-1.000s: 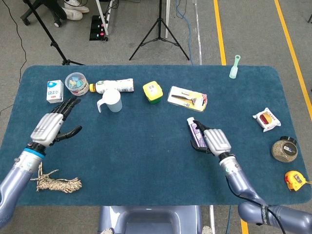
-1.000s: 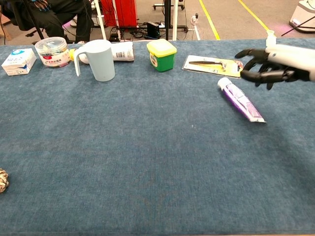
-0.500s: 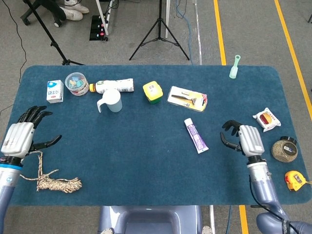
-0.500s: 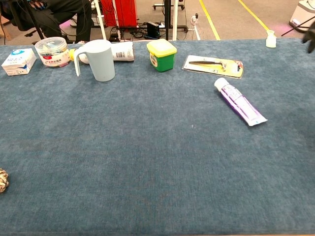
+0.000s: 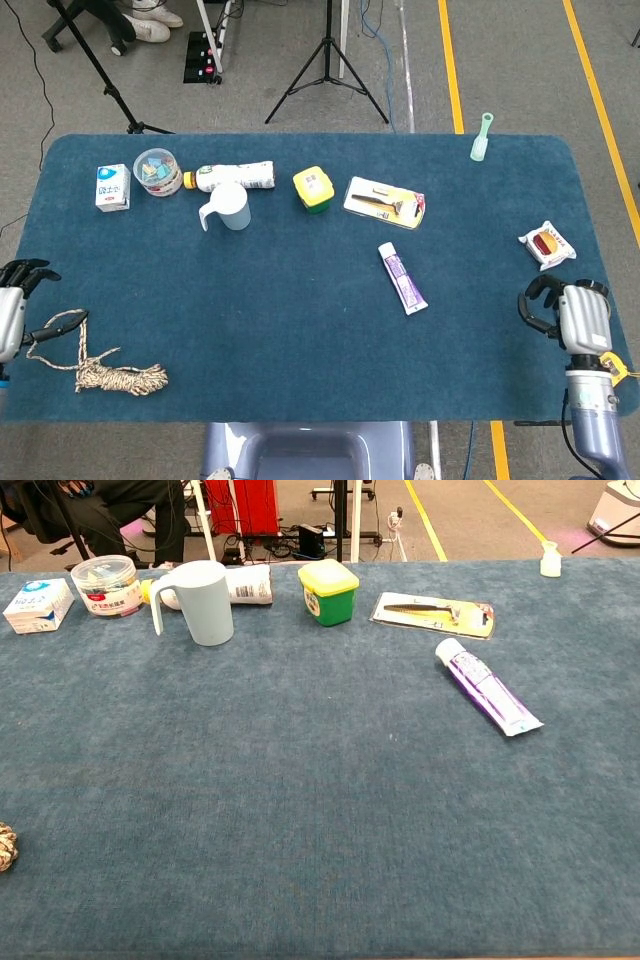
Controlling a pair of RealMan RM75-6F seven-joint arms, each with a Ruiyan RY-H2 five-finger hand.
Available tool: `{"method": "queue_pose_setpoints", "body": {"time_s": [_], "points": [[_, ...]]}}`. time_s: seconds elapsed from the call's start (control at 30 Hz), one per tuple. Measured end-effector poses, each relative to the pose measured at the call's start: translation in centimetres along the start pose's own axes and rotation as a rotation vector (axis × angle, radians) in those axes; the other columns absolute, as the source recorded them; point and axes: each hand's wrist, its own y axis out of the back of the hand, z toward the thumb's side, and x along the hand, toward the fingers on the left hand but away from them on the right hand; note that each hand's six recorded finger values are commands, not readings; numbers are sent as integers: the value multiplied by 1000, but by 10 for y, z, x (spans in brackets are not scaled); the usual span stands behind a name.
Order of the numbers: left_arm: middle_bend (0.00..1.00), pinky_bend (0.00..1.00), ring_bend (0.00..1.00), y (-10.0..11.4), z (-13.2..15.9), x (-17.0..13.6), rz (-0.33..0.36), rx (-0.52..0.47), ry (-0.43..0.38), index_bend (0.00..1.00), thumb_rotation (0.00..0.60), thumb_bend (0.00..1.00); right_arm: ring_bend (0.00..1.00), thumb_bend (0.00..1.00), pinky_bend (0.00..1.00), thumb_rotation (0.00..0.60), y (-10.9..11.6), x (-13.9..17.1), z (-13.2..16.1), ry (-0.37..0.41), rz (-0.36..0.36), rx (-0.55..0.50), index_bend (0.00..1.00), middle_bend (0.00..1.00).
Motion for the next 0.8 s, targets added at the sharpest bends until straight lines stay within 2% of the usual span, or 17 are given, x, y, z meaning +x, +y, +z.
{"method": "queue_pose_setpoints", "body": {"time_s": [0.27,0.6,0.8], "points": [[251,203,162,-10,-7,-19,-43,33,13,348,312,81,614,497,570,387,4,16,-11,-29,1,22,542,557],[251,203,161,-12,-12,-42,-84,25,20,348,311,81,602,498,562,385,12,40,-19,-66,-28,35,538,554],[251,203,161,-13,-15,-58,-121,18,6,348,312,80,591,497,531,385,13,54,-16,-34,-2,55,540,558]]}}
